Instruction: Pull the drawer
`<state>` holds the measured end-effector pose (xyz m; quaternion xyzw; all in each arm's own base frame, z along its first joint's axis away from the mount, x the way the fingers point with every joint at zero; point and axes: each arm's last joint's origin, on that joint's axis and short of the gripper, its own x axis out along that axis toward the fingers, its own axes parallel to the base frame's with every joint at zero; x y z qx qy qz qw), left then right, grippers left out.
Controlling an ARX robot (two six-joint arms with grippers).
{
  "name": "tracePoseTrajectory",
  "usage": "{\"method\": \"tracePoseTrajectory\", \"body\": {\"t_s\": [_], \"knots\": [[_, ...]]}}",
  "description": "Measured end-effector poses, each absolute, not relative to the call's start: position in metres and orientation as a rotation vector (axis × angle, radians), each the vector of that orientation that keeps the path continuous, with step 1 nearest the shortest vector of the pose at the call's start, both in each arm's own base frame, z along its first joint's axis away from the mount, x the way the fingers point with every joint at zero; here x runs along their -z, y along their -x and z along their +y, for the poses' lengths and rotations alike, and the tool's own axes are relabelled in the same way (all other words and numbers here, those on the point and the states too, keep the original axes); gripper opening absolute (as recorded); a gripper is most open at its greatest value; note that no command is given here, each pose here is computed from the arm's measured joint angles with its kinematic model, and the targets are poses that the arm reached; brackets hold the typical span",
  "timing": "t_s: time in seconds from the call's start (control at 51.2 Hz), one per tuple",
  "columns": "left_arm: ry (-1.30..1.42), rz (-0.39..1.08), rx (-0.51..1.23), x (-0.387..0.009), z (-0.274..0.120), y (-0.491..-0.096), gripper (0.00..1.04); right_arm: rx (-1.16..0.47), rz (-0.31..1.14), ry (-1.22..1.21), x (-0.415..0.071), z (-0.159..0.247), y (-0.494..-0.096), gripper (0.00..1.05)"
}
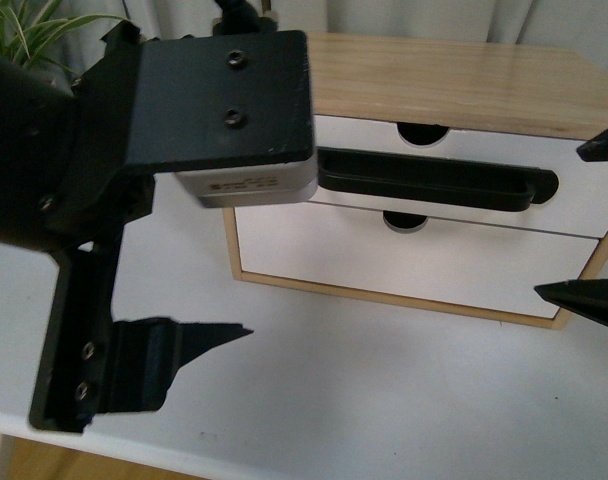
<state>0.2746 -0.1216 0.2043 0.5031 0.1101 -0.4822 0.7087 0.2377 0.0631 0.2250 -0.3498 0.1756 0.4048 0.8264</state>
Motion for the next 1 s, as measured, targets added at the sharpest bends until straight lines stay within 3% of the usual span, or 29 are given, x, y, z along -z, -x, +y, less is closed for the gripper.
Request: {"method": "tracePoseTrajectory", "body": {"t_s": [0.371,0.996], "knots": [[-1.197,0.218,1.063,-0.204,-0.145,-0.319,0.99,-0.87,0.363,0.742,-0.21,0.076,-0.279,0.96],[-1.214,0.203,1.097,-0.2,-0.171,-0.343,0.99,-0.87,0.372,0.709,-0.187,0.088,-0.307,0.96]]}}
